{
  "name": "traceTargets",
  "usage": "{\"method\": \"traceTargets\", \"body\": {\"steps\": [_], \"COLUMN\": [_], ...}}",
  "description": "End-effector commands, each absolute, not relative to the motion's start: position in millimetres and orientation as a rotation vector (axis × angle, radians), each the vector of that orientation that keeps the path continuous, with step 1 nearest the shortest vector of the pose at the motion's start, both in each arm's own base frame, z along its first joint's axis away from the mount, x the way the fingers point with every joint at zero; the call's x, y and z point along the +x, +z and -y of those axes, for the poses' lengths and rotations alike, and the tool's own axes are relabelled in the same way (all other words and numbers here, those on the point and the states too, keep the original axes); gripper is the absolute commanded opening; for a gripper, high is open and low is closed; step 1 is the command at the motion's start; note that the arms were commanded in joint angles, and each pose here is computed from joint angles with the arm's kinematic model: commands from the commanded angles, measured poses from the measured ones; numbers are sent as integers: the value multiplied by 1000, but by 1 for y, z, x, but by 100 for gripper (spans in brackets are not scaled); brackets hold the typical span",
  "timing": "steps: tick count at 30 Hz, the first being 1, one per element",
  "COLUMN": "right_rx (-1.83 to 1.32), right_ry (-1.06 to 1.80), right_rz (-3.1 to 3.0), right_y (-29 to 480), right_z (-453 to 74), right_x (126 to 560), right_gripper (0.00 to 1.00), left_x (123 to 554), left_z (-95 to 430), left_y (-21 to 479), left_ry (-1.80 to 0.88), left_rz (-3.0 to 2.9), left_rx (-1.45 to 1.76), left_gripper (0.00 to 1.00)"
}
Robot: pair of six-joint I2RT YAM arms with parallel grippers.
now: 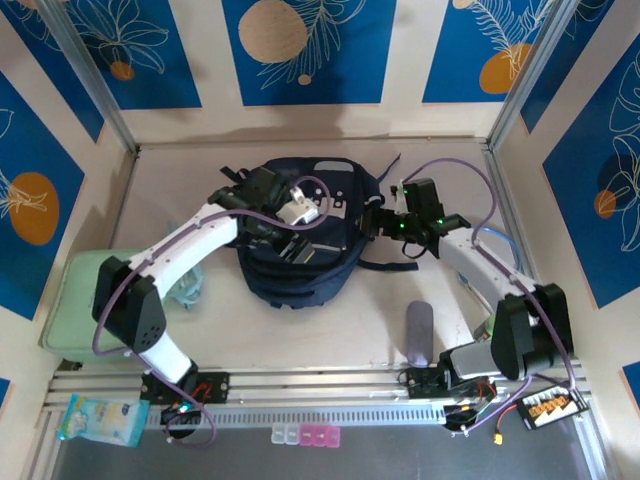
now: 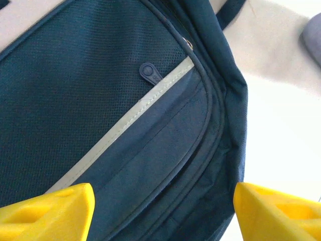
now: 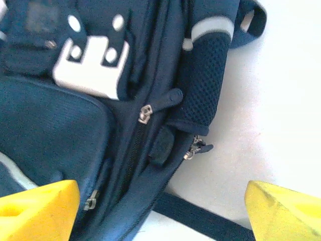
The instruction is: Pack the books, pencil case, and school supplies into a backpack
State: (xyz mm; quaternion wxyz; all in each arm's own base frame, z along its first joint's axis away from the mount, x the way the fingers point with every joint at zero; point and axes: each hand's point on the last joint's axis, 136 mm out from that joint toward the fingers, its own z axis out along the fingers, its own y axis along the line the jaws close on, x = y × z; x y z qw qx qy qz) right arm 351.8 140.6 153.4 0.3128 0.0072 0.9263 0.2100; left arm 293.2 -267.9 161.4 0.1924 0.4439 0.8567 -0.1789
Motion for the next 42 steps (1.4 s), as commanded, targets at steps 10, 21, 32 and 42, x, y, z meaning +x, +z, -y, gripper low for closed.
{"method": "traceTargets", "body": {"steps": [10,21,32,42], "right_rx": [149,238,280,305], "right_ry": [641,687,701,727], "right_rz": [-2387,-2373,-2378,-2382], "right_y": [168,167,163,161], "right_z": [-126,-116,-113,-112], "right_x": [346,349,349,350], "right_gripper": [88,88,88,87], "left_x": [298,300,298,313], "left_z": [266,268,264,267], "left_y": [120,108,86,85], "left_ry": [-232,-212,-142,-72], "left_rz": [-2223,-2167,-2155,-2151], "left_rx": [1785,1844,1902,1880], "left_gripper": [71,72,73,47]}}
